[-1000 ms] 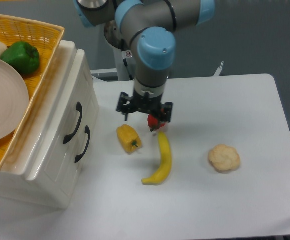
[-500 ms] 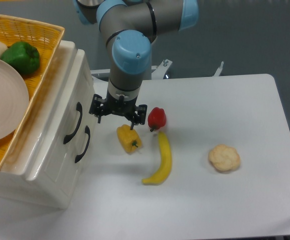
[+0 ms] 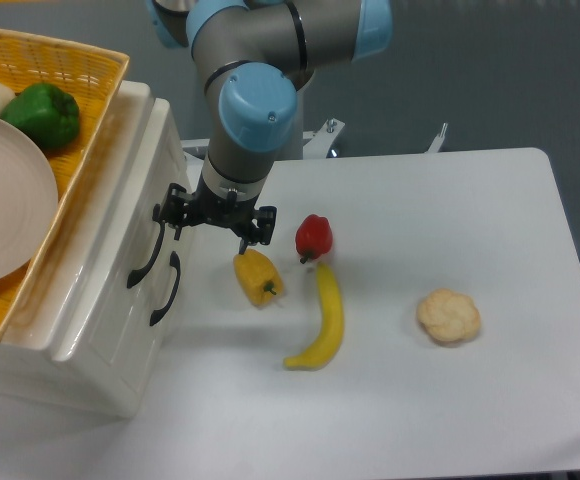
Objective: Slide open the top white drawer
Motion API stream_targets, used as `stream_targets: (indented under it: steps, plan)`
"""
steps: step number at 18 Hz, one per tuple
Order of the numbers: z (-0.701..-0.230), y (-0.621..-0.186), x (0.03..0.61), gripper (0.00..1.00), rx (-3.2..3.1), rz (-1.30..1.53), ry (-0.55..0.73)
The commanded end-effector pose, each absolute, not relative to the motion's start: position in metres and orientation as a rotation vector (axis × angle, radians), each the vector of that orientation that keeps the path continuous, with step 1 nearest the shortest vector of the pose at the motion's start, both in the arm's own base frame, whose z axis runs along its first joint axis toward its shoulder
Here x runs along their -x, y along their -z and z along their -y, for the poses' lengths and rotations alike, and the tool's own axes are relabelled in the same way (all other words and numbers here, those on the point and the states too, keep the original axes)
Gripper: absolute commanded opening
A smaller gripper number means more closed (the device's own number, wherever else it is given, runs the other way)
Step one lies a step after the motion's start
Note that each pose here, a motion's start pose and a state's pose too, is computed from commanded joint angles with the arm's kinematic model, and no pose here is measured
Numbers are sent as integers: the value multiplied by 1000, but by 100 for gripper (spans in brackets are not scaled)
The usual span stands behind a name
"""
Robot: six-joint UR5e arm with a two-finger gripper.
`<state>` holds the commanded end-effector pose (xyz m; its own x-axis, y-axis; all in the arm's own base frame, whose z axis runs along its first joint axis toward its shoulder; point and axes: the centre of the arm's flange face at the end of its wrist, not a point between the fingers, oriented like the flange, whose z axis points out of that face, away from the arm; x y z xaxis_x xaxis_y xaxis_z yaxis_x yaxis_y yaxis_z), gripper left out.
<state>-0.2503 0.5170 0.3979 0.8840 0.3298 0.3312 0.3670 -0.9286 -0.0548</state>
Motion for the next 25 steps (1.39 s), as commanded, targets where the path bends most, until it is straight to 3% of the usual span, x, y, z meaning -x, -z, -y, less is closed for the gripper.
stream_targets:
  steps: [25]
  plan:
    - [-548, -371, 234, 100, 2951, 478, 577]
